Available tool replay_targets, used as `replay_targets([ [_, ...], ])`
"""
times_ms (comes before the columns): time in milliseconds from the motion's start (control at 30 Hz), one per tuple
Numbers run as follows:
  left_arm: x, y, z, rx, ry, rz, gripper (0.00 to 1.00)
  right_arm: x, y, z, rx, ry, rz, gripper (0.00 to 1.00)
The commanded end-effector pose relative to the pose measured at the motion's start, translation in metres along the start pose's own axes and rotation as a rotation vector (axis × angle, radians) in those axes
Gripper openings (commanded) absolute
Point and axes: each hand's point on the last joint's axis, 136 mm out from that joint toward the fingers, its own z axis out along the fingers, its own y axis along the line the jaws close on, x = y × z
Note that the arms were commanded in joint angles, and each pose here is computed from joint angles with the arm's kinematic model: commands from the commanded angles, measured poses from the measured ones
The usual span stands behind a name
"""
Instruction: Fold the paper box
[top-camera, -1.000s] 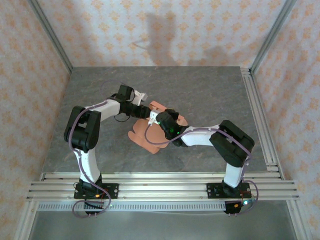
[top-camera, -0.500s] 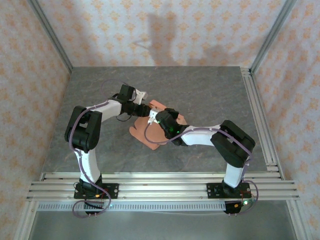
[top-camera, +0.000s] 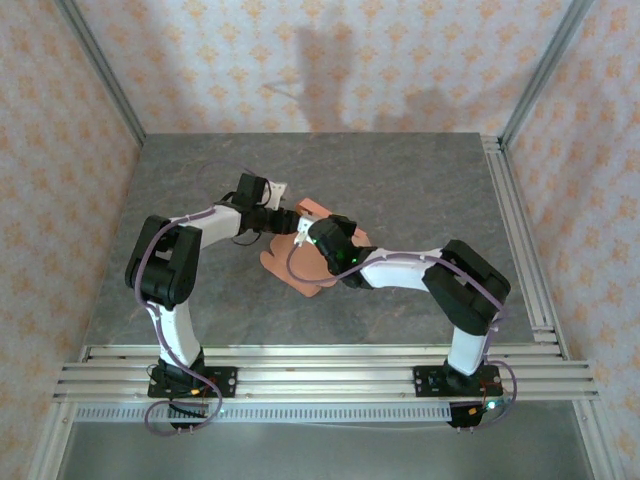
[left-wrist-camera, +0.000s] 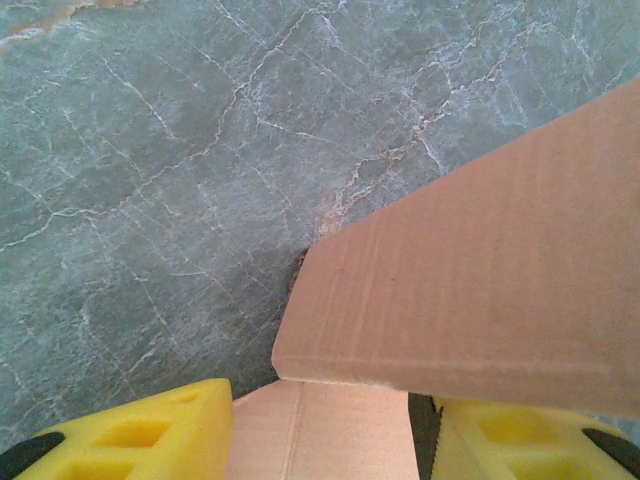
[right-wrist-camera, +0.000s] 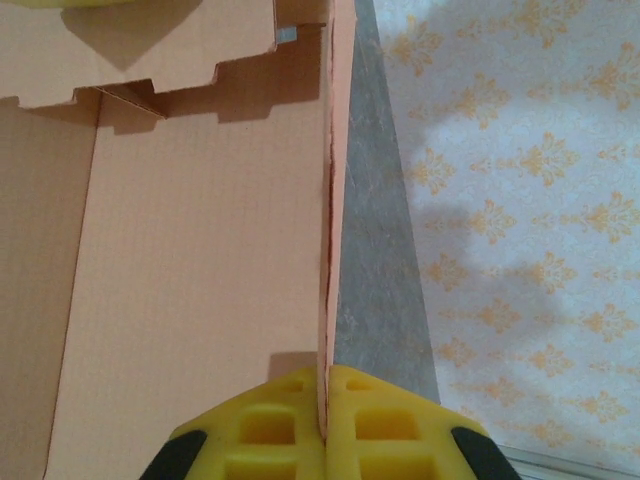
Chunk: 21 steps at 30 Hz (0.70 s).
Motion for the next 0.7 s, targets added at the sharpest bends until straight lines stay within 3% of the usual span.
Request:
replay_targets([
  [0,-0.02,-0.006,-0.01,0.01,-0.092,0.025,0.52,-0.006,0.003,-0.005,-0.048,-0.005,0.008,0.0],
  [167,-0.016,-0.003,-0.016,-0.017,-0.097,0.039,0.52,-0.006,-0.005,-0.006,-0.07,0.016,0.089,0.0],
  [667,-0.016,0.012,-0.037,-0.033,-0.13,0.01,0.56,0.014,-0.015,0.002,-0.07,0.094,0.086,0.0],
])
